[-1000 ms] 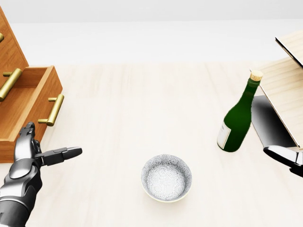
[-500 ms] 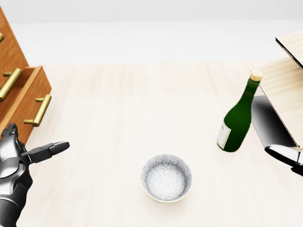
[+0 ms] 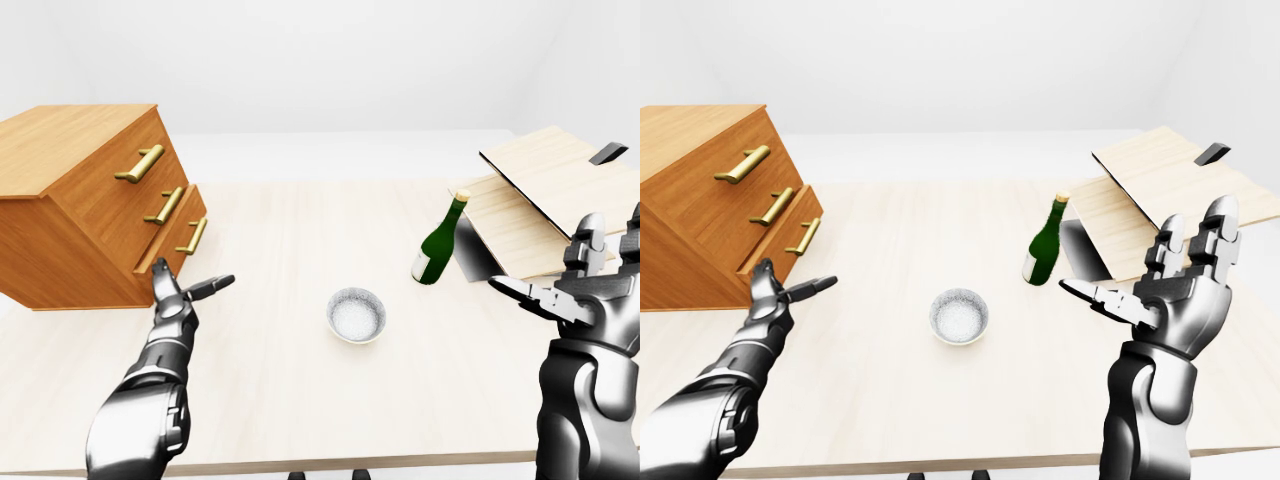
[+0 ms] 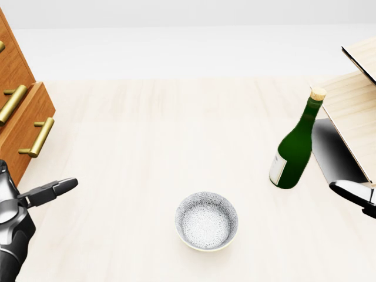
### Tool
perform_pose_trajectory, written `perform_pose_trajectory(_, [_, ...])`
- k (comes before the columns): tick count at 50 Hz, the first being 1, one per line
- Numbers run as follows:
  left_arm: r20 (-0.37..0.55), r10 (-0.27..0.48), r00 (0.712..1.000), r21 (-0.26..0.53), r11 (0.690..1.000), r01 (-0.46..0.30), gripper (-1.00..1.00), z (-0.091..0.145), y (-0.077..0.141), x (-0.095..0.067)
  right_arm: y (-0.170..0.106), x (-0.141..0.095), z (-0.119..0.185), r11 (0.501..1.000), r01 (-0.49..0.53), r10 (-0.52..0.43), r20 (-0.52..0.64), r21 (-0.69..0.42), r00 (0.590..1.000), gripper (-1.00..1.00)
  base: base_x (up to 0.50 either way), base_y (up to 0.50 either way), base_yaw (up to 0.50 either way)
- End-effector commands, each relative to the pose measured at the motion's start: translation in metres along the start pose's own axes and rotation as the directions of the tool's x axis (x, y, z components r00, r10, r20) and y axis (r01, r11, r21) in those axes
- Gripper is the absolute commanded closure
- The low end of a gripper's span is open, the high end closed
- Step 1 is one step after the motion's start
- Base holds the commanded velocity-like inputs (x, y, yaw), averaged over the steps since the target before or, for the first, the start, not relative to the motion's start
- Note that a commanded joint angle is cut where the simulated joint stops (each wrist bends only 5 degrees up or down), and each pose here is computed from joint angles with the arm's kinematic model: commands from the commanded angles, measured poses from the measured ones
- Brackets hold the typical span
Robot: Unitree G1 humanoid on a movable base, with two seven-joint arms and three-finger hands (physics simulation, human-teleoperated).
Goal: Close the bottom drawer of the cabinet.
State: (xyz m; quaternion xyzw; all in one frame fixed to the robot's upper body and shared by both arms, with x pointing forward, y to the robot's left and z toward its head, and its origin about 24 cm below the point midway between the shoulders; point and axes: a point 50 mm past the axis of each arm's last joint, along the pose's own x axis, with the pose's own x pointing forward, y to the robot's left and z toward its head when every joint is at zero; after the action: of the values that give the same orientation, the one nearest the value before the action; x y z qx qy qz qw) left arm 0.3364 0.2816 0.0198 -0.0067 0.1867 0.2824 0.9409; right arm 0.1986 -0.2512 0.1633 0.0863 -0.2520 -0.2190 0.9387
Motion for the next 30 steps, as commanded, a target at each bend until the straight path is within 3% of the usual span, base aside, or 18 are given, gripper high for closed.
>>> perform_pose_trajectory(1, [-0.028,0.121,0.992,-0.039,0.992,-0.122,-1.00,-0.005,0.018,0.002,0.000,0.000,0.000,1.000,0.001,-0.001,-0.001,0.000,1.000,-1.00,0.00,0.00,0.00])
perform_pose_trajectory(8, [-0.036,0.248,0.968,-0.070,0.966,-0.249,-1.00,-0.003,0.035,0.002,0.000,0.000,-0.001,1.000,0.000,0.000,-0.006,-0.001,1.000,-1.00,0.00,0.00,0.00])
perform_pose_trajectory(14, [-0.047,0.303,0.952,-0.090,0.948,-0.306,-1.00,-0.003,0.043,0.002,0.000,0.000,-0.001,1.000,0.001,-0.001,-0.004,0.000,1.000,-1.00,0.00,0.00,0.00])
perform_pose_trajectory(16, [-0.057,0.350,0.935,-0.107,0.929,-0.354,-1.00,-0.004,0.049,0.002,0.000,0.000,-0.002,1.000,0.001,-0.001,-0.007,-0.001,1.000,-1.00,0.00,0.00,0.00])
perform_pose_trajectory(22, [-0.070,0.374,0.925,-0.148,0.913,-0.381,-1.00,-0.003,0.058,0.002,0.000,0.000,-0.002,1.000,0.001,-0.001,-0.008,-0.001,1.000,-1.00,0.00,0.00,0.00])
perform_pose_trajectory(30, [-0.072,0.378,0.923,-0.147,0.911,-0.384,-1.00,-0.003,0.060,0.002,0.000,0.000,0.000,1.000,0.001,-0.001,-0.002,0.001,1.000,-1.00,0.00,0.00,0.00])
